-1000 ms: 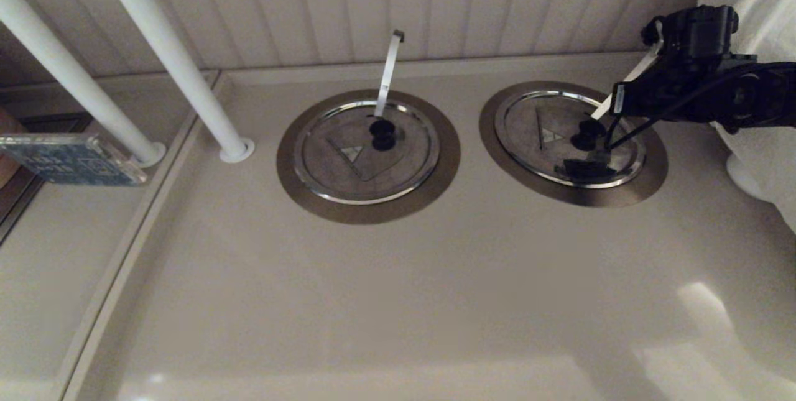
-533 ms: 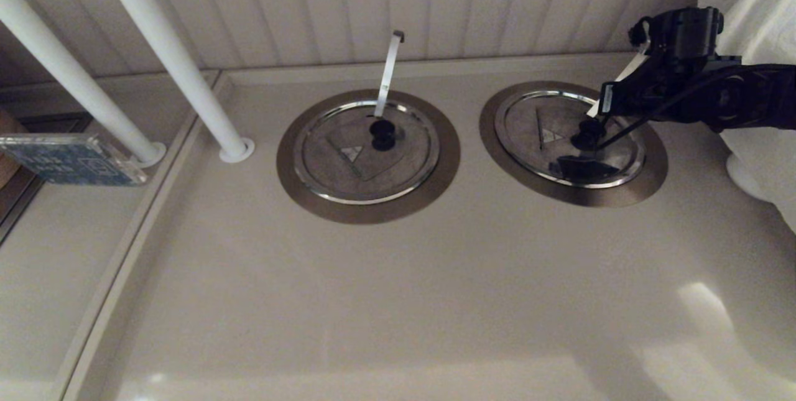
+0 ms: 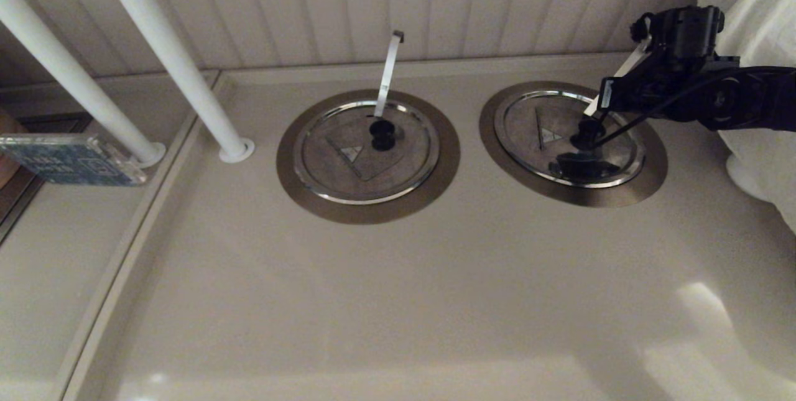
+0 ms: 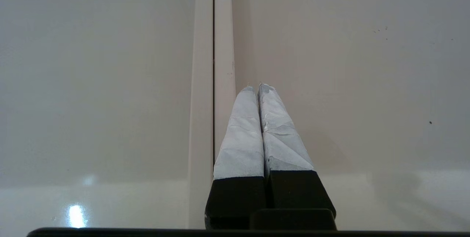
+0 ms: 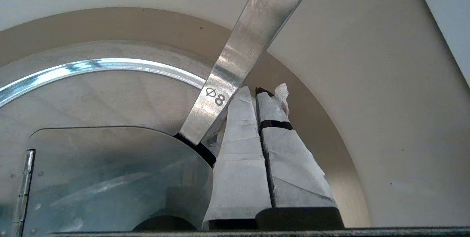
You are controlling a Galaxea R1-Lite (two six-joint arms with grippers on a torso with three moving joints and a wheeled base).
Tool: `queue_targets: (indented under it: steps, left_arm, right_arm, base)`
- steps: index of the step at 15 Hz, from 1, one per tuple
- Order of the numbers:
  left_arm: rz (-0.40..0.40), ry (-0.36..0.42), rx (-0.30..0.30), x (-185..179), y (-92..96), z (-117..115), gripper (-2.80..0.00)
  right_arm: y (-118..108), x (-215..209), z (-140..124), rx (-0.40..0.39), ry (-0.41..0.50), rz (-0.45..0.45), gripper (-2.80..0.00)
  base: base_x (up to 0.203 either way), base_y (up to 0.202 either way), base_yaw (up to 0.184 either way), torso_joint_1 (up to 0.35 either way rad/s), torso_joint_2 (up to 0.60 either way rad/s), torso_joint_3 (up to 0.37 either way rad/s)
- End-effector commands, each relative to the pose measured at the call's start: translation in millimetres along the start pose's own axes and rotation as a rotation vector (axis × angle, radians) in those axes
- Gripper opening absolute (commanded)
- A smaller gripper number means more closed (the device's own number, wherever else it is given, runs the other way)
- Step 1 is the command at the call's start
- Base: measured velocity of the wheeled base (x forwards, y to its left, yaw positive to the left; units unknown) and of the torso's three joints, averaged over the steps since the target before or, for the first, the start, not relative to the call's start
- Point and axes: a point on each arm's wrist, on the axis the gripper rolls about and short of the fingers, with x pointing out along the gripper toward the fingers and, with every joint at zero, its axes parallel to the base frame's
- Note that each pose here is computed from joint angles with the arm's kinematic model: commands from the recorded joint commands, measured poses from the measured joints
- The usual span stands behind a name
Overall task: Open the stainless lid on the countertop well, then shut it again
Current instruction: Put the spoon in the groove
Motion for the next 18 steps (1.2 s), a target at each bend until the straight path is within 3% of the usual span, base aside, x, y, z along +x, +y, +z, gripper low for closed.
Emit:
queue_targets:
  steps: [1,18]
  left_arm:
    - [0.0,-0.002,0.001,-0.1,0.0,0.0,-2.8]
    - [0.0,-0.002,0.001,-0.1,0.0,0.0,-2.8]
  right_arm:
    - [0.6,1.0,-0.9,0.001,0.0,0.001,-2.8]
    - [18.6,-5.3,-0.9,0.036,-0.005,0.046,-2.8]
  base:
    - [0.0,0.0,0.0,0.0,0.0,0.0]
    - [0.0,0.0,0.0,0.0,0.0,0.0]
